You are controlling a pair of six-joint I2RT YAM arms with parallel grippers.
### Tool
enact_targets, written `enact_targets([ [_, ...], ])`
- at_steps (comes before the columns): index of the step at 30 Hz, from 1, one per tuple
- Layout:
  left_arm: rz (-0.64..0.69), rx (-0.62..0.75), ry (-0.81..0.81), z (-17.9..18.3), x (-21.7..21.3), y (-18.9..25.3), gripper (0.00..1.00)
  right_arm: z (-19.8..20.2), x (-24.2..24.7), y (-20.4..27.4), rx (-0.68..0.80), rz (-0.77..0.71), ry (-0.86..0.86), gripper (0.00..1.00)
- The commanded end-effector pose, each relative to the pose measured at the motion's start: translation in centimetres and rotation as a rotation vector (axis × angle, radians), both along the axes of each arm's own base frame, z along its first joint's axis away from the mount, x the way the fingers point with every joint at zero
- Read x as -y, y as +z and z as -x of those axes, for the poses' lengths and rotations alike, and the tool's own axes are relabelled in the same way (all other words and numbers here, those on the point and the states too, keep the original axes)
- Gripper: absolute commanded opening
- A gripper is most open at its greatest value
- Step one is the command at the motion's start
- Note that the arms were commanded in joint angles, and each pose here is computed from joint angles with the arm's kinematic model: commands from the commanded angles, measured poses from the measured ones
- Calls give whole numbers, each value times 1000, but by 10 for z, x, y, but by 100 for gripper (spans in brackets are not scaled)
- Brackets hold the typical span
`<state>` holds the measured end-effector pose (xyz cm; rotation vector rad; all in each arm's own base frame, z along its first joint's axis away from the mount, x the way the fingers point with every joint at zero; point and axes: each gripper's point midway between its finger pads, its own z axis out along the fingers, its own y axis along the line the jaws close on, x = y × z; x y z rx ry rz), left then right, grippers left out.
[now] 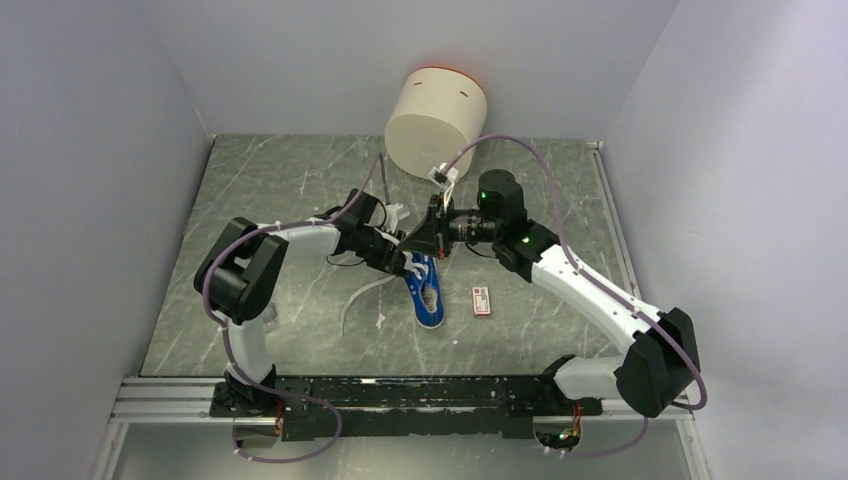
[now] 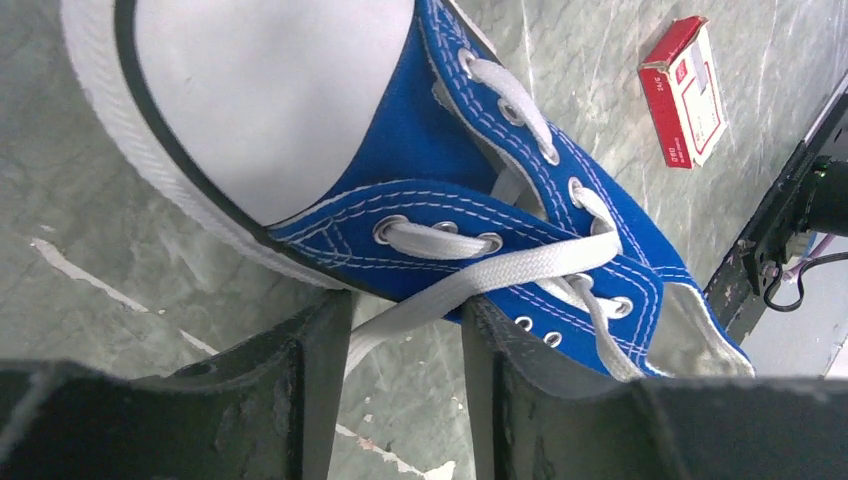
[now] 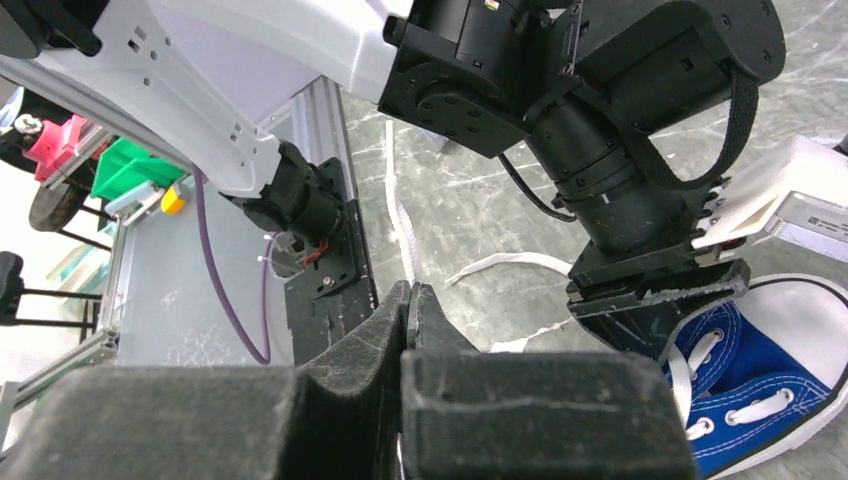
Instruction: Tie the shoes
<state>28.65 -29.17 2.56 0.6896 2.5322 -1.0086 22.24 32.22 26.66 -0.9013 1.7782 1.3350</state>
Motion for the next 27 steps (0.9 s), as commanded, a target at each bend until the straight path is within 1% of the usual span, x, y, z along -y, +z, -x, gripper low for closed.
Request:
enact_targets([
  [1, 2, 43, -48, -2, 0, -12, 42, -9, 1, 6, -1, 1, -38, 0],
  [3, -7, 42, -57, 1, -2, -8, 30, -11, 1, 4, -7, 4, -49, 0],
  [5, -13, 23, -73, 4, -4, 0, 20, -10, 1, 2, -16, 1, -53, 0],
  [9, 21, -60, -112, 26, -3, 16, 13, -4, 3, -7, -50, 5, -43, 0],
  [11, 27, -83, -104, 30, -4, 23, 6, -4, 7, -9, -65, 6, -56, 0],
  [14, 80, -103, -118, 35, 3, 37, 5, -6, 13, -5, -73, -21, -78, 0],
  [18, 166, -97, -151, 37, 13, 58, 5, -5, 23, -7, -109, -40, -98, 0],
  [20, 198, -50, -164, 35, 16, 69, 5, -7, 27, -10, -133, -49, -117, 0],
  [24, 226, 51, -198, 21, 22, 81, 6, -9, 29, 0, -168, -105, -101, 0],
  [27, 280, 86, -259, 14, 33, 92, 7, -22, 35, 7, -185, -140, -170, 0],
])
